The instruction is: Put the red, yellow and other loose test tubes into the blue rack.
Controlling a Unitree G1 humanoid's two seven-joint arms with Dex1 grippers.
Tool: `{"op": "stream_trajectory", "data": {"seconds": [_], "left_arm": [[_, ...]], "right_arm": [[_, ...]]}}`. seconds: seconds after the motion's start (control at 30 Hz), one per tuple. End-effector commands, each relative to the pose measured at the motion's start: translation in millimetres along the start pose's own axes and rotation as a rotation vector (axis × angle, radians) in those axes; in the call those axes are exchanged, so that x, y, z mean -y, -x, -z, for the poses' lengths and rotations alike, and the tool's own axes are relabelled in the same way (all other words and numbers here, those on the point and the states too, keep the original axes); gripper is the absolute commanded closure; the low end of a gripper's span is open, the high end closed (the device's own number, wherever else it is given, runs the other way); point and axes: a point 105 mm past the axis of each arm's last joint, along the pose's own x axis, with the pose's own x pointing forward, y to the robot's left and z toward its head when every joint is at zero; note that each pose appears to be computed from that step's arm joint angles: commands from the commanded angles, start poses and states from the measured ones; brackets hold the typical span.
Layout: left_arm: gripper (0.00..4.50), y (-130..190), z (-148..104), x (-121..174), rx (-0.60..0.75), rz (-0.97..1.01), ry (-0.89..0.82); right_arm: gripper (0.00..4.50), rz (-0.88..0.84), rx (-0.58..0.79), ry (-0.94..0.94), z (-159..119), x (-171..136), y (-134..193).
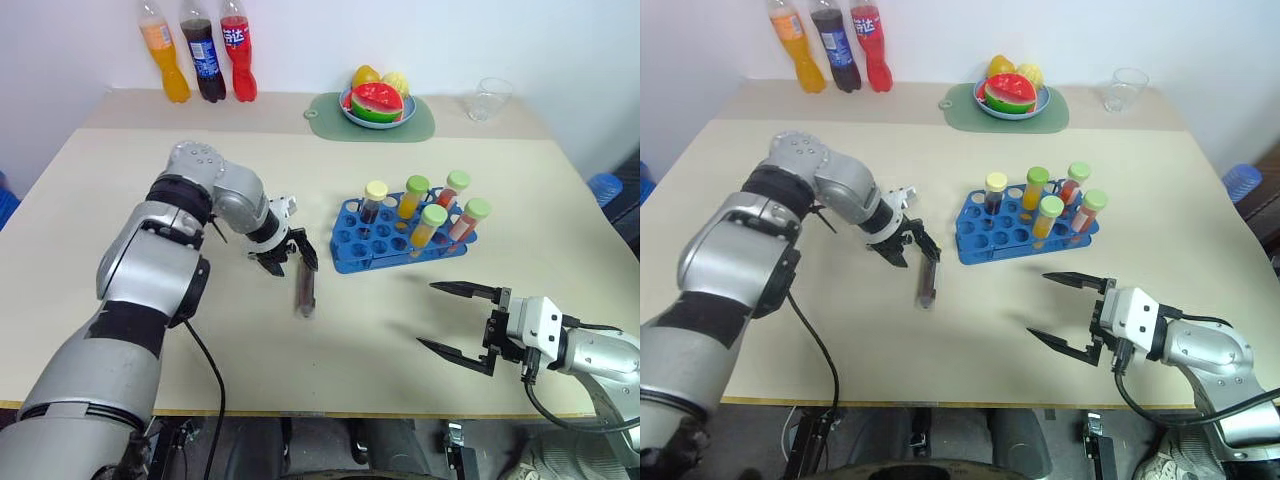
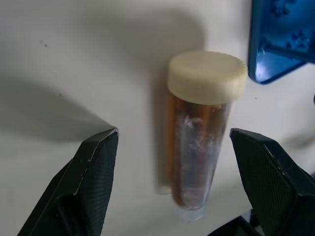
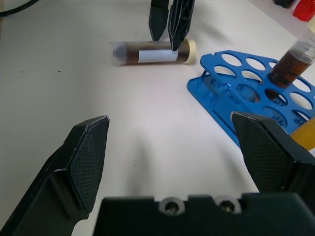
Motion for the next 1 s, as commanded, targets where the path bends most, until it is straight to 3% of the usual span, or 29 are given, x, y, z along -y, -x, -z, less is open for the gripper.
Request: {"op": "stream_trajectory", "data": {"seconds": [0.03, 0.07, 0.27, 0.3, 0.57, 0.63, 0.7, 0.73, 0.8, 0.9, 1.0], "left_arm": [[0.77, -1.3, -0.8, 3.8, -0.007, -0.051, -0.013], [0.77, -3.3, -1.0, 5.2, -0.007, -0.062, -0.018], [3.56, -6.7, -4.7, 15.4, 0.015, -0.096, -0.064], [3.8, -6.9, -4.7, 16.1, 0.014, -0.093, -0.064], [3.81, 7.2, -12.5, 28.6, 0.066, 0.082, -0.052], [3.81, 30.5, -25.1, 29.7, 0.288, 0.253, -0.207], [3.81, 47.8, -12.6, 46.2, 0.432, 0.482, -0.383], [3.81, 59.8, -15.3, 48.8, 0.572, 0.557, -0.462], [3.81, 72.7, -14.2, 48.9, 0.758, 0.607, -0.642], [3.81, 72.1, -10.2, 49.4, 0.839, 0.668, -0.79], [3.81, 75.9, -7.0, 60.2, 1.026, 0.735, -1.005]], "right_arm": [[0.13, 0.035, 0.018, 0.042, -10.9, 2.8, 2.9], [0.13, 0.04, 0.017, 0.041, -11.0, 2.5, 3.1], [0.06, 0.066, 0.003, 0.037, -9.5, 1.4, 5.8], [0.06, 0.068, 0.003, 0.037, -9.6, 1.5, 5.7], [0.06, 0.094, 0.001, 0.044, -8.8, 4.4, 5.6], [0.06, 0.112, 0.002, 0.047, -8.2, 8.2, 5.0], [0.06, 0.133, 0.002, 0.042, -6.4, 11.2, 5.3], [0.06, 0.141, 0.0, 0.04, -4.9, 11.9, 5.2], [0.06, 0.156, -0.002, 0.035, -2.4, 12.3, 4.7], [0.06, 0.184, -0.008, 0.029, 2.3, 12.6, 3.9], [0.06, 0.252, -0.002, 0.006, 4.5, 15.5, 5.5]]}}
